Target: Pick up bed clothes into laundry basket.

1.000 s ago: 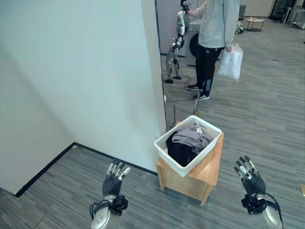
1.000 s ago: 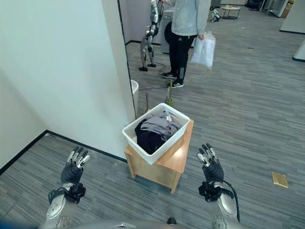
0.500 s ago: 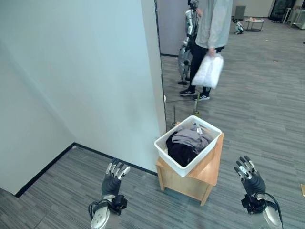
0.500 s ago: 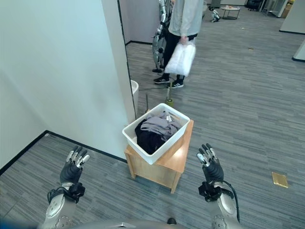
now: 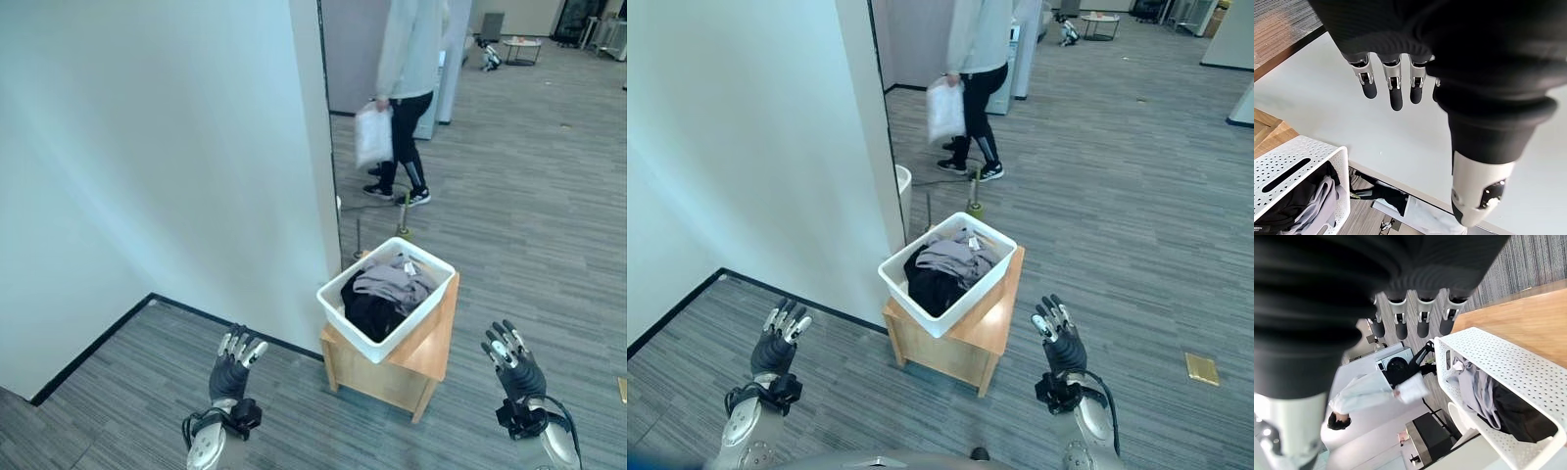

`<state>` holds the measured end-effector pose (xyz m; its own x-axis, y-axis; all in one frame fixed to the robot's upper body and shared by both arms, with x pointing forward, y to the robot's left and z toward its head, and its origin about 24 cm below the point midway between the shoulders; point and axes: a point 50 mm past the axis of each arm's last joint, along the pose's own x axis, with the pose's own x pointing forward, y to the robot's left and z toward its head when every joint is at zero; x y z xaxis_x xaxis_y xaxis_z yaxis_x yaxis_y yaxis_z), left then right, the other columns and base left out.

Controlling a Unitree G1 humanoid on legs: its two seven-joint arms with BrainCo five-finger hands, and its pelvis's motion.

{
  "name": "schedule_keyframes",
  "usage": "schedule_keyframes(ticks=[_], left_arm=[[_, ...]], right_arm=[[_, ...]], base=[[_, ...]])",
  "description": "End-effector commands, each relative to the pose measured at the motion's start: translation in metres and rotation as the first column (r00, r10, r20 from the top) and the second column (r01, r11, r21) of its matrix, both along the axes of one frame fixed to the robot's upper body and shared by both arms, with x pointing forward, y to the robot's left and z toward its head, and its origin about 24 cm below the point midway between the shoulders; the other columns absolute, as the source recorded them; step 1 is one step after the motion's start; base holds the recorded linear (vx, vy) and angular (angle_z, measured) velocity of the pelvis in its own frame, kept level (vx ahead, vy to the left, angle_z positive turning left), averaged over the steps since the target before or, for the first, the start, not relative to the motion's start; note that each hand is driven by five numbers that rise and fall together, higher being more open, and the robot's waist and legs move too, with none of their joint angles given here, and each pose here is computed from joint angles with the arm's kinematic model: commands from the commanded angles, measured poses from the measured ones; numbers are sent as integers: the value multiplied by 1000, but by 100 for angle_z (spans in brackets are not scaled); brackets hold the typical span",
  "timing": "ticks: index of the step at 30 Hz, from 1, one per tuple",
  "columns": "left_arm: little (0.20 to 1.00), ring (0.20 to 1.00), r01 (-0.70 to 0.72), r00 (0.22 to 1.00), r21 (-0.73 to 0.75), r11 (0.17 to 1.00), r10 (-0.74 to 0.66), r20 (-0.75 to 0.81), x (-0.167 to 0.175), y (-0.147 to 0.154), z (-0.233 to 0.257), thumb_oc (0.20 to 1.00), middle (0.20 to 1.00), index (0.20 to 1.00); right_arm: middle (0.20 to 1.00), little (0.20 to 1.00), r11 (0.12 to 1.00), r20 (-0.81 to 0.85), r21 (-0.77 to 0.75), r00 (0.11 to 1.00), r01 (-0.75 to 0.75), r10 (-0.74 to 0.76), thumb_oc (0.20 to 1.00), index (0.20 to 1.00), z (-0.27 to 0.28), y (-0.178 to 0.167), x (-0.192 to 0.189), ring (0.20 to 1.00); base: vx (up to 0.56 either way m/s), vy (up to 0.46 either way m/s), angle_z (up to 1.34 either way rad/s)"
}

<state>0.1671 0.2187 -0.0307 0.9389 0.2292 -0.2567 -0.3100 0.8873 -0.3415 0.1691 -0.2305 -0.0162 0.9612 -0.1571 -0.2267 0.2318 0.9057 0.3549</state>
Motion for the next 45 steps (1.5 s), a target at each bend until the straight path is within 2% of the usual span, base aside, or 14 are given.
schedule_keyframes(ticks=[1,45], left_arm=[[1000,1000,24,995,77,997,-32,98,15,10,20,1000,1000,1000],[1000,1000,-13,994,75,997,5,105,18,15,22,1000,1000,1000]], right_arm=[[1000,1000,1000,124,5,992,-28,27,1000,1000,17,9,19,1000],[1000,1000,999,122,20,992,-42,39,1000,1000,15,14,23,1000]], base=[[0,0,0],[0,-1,0]])
